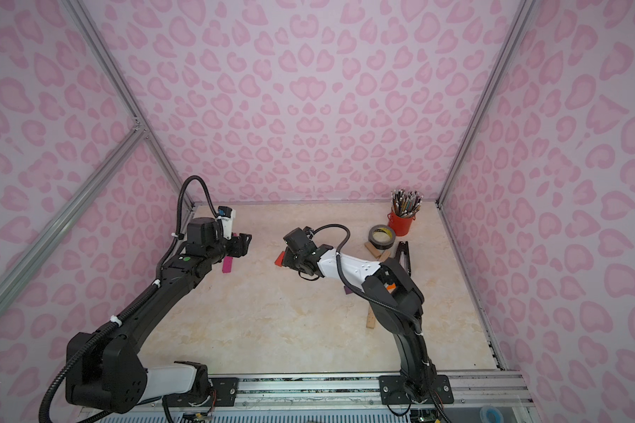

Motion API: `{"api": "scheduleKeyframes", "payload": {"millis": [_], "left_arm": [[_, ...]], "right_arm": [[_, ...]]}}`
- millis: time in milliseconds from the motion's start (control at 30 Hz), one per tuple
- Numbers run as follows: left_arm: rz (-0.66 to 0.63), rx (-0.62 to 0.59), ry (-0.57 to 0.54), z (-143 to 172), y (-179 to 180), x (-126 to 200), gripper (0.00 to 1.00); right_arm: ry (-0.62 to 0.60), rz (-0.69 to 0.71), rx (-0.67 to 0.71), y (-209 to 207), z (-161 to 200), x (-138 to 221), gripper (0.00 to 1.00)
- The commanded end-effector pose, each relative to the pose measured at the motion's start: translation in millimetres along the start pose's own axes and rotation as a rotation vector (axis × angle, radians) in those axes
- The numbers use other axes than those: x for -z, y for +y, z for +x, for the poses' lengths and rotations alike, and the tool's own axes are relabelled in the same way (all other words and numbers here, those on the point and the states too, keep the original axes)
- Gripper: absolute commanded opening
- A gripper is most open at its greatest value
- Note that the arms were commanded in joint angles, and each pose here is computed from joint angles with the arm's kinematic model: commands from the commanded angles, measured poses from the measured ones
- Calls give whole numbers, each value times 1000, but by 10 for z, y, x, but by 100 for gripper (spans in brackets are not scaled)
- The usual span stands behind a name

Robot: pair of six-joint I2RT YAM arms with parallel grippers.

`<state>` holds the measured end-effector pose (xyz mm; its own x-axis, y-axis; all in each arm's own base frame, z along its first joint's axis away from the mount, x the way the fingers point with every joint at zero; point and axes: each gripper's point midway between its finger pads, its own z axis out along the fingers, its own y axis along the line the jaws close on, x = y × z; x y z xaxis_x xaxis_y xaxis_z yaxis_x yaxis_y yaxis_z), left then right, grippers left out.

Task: Assemble the letter k with building blocks
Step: Move the building block to the center of the board, then assemble the building block at the center of the board.

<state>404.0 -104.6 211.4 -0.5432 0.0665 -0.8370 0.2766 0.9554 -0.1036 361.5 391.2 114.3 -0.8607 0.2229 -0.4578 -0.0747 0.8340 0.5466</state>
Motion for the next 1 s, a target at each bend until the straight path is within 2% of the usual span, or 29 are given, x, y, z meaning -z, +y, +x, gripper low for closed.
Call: {"api": "scheduleKeyframes", "payload": {"millis": [0, 167, 233, 400, 600, 767, 967], "left_arm": [[44, 26, 25, -13, -165, -95, 64], [92, -96, 200, 259, -585, -420, 59], [66, -149, 288, 384, -683, -585, 58], [32, -221, 459, 620, -692, -973, 57], [42, -279, 636, 929, -682, -1353, 57], [83, -299, 712, 1017, -754, -1544, 60], [75, -314, 768, 1150, -704, -1623, 62]], "right_arm": [[-46, -55, 212, -42, -39, 366, 62], [-92, -152, 428, -153, 44, 996, 67], [-115, -165, 482, -273, 104, 1215, 70], [-188, -181, 555, -500, 195, 1614, 84], [-223, -184, 551, -683, 249, 1791, 96], [-219, -169, 541, -754, 242, 1774, 98], [-202, -160, 538, -778, 244, 1723, 98]]}}
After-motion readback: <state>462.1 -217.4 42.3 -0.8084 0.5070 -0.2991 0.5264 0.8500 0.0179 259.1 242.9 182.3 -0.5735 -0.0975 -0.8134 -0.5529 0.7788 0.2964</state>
